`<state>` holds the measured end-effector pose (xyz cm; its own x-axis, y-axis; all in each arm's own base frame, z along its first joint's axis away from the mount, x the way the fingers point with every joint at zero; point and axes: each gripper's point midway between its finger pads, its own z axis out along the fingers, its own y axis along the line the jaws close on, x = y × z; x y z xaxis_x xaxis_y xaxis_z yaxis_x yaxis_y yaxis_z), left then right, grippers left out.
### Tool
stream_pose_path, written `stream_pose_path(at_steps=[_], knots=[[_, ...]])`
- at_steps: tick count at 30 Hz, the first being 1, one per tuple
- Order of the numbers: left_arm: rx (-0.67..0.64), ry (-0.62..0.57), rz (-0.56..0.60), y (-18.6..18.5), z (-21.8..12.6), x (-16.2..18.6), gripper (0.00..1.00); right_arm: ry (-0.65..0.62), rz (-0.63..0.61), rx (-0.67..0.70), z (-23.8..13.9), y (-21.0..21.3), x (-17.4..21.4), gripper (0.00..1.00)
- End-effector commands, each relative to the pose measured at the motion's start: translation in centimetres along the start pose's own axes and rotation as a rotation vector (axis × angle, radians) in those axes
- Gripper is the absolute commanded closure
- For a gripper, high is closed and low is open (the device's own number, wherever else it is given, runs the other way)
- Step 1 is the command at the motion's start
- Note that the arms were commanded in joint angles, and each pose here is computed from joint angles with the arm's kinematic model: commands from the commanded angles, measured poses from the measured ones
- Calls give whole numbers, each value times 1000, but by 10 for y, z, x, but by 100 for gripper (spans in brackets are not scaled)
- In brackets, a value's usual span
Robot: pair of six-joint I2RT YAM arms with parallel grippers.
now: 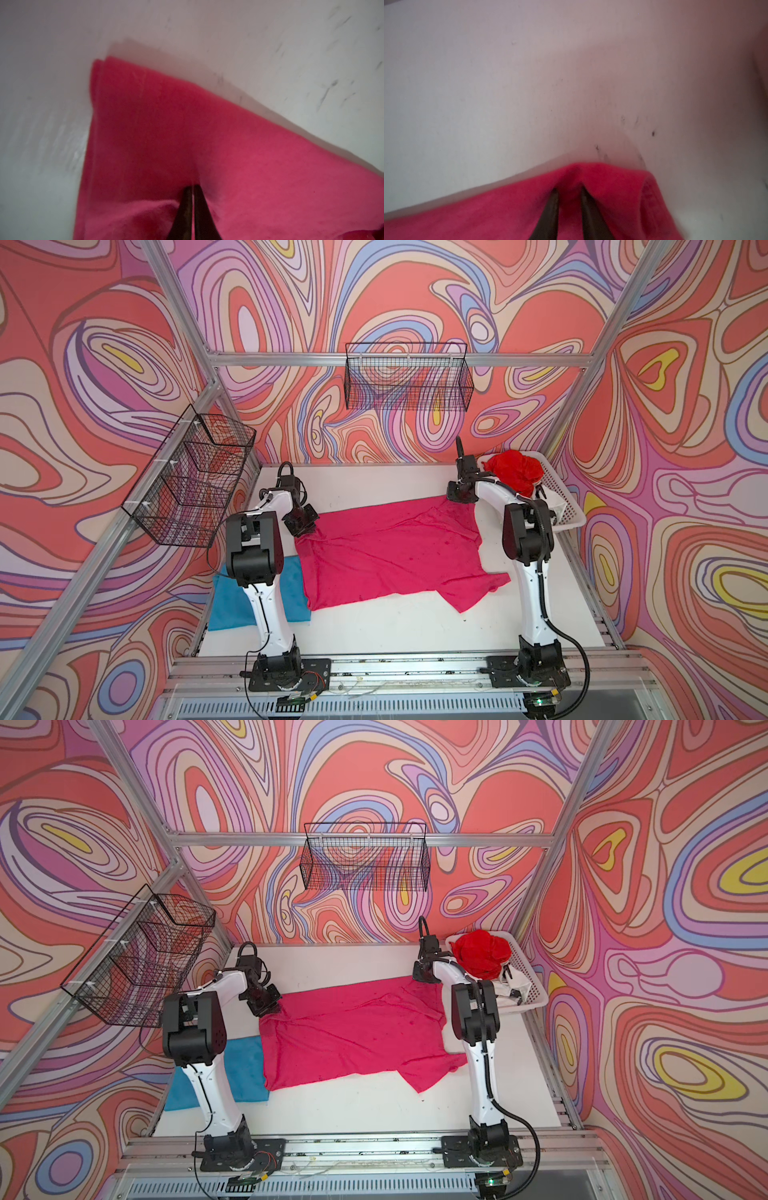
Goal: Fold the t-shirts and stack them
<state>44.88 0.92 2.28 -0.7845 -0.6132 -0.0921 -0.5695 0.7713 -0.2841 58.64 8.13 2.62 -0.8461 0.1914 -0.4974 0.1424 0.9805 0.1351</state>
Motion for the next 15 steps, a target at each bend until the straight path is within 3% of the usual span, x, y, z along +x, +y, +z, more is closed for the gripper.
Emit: stream_pose_path(at_steps=[1, 8, 15], knots=[[-29, 70, 18, -2, 23, 10, 91, 116, -4, 98, 37, -37, 34, 78], [-6, 78, 47, -26, 34, 3, 91, 92, -30, 90, 41, -44, 11, 77], [-4, 42, 56, -29, 21, -1, 78, 5, -45, -48, -17, -12, -26, 69]])
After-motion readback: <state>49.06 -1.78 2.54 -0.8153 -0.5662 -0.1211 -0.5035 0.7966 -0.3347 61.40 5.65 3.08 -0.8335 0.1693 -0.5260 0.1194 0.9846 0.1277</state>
